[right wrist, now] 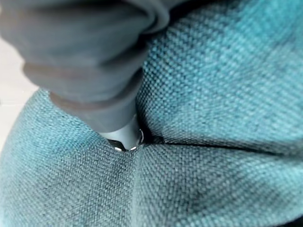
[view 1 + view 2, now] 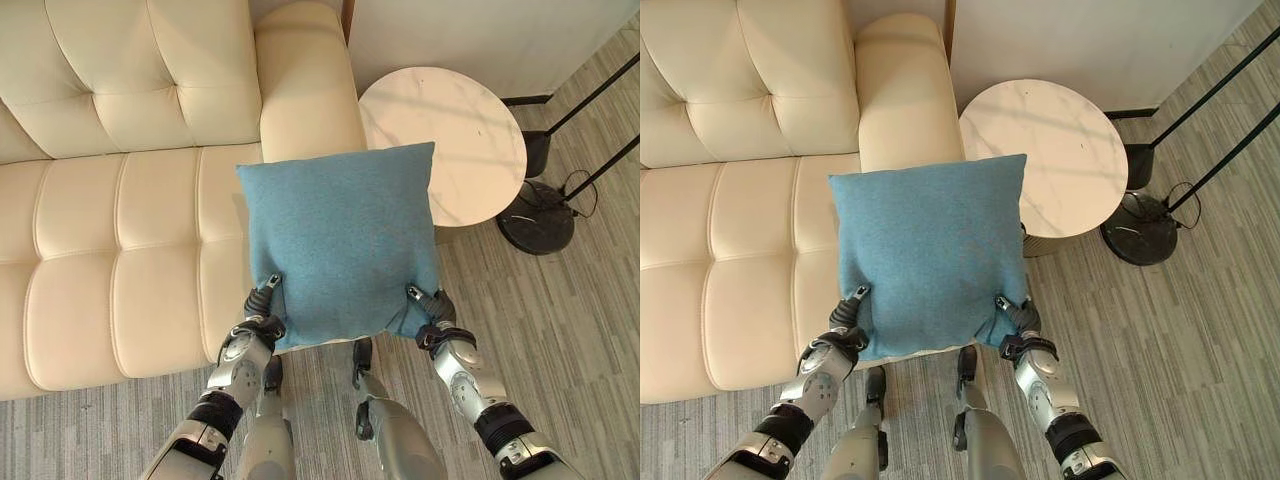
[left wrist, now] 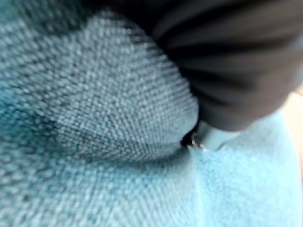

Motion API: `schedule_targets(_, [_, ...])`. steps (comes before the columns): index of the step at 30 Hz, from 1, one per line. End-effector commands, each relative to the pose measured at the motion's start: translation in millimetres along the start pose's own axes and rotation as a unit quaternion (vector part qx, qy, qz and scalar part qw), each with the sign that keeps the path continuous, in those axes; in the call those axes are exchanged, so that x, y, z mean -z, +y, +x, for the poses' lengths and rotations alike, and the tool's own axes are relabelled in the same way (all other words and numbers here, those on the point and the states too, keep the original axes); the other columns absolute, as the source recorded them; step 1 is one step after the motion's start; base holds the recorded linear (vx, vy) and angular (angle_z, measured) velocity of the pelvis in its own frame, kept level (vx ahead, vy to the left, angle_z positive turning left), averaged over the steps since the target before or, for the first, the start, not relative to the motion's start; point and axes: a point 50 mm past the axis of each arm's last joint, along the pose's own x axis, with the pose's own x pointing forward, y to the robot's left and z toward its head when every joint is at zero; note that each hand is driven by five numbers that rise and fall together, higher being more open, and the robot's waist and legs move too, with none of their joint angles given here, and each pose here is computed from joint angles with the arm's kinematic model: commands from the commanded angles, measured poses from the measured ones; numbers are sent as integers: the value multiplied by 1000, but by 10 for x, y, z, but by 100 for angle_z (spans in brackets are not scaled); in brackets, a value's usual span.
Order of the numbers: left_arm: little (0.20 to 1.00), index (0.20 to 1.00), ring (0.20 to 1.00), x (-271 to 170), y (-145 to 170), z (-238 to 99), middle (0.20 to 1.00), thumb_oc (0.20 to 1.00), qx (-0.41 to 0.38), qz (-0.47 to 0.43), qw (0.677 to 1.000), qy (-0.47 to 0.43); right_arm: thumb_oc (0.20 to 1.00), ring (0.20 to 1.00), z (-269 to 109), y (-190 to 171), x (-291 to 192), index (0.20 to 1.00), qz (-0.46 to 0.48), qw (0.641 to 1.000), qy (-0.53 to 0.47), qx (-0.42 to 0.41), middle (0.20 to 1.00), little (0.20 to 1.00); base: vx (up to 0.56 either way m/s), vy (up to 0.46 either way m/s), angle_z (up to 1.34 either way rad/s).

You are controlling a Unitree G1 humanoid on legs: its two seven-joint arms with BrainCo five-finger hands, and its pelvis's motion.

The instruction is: Pick up all the scattered cushions and arrange them neatly on the sofa.

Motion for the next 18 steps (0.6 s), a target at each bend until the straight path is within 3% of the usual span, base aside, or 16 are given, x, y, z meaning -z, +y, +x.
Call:
schedule_targets(1, [200, 200, 200, 59, -946, -135, 200, 200, 199, 3, 980, -18, 200, 200, -49, 652, -159, 200, -2, 991, -46, -128, 200, 200, -3, 28, 4])
schedule_targets(10, [200, 200, 200, -97, -661, -378, 200, 200, 204, -3, 977, -56, 200, 200, -303, 383, -468, 200, -57, 980, -126, -143, 200, 200, 24, 89, 0])
schedule_targets(18, [200, 200, 200, -243, -556, -532, 200, 200, 213, 35, 972, -95, 200, 200, -498, 245, -551, 200, -29, 977, -159, -136, 200, 200, -60, 140, -3])
